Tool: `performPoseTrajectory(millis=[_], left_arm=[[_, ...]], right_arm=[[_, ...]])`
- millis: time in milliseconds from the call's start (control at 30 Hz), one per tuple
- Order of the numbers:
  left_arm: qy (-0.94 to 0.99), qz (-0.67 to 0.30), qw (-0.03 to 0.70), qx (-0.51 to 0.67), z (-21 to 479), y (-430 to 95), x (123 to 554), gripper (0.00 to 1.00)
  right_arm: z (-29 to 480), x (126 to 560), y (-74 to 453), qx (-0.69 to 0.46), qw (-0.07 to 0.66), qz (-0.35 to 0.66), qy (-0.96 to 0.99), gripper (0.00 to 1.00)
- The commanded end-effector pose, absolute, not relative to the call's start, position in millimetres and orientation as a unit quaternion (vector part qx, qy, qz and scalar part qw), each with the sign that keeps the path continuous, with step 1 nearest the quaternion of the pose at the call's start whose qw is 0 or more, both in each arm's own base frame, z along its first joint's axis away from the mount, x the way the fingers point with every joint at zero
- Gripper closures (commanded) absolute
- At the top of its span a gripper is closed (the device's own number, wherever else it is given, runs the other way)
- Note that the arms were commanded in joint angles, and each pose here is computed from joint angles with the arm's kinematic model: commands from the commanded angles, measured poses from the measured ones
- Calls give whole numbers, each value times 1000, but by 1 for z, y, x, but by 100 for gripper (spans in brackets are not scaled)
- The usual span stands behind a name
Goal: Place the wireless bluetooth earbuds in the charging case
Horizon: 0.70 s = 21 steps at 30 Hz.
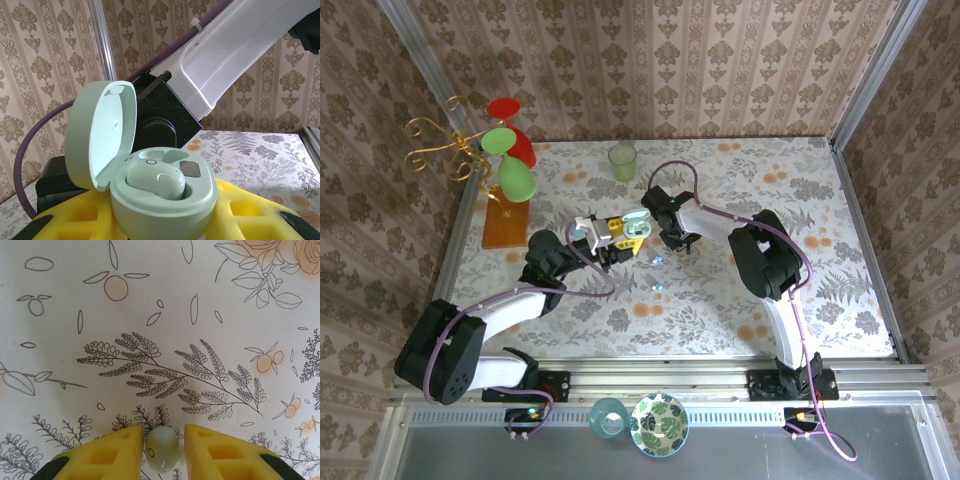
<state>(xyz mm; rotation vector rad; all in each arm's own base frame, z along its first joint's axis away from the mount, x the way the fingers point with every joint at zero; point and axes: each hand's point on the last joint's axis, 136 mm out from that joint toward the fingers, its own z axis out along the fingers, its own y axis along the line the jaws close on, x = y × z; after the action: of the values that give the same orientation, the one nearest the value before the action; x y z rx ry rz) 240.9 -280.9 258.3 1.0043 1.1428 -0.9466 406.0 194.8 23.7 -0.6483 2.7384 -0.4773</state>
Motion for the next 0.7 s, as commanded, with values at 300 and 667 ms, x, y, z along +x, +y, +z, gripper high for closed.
performPoseTrajectory(millis=[300,667], left_arm=[[478,-406,638,447,267,-281,237,73],[479,-405,637,447,265,-281,237,73]], right_arm=[[38,403,185,-226,146,-194,943,81],[110,377,177,-139,228,-31,963,81]])
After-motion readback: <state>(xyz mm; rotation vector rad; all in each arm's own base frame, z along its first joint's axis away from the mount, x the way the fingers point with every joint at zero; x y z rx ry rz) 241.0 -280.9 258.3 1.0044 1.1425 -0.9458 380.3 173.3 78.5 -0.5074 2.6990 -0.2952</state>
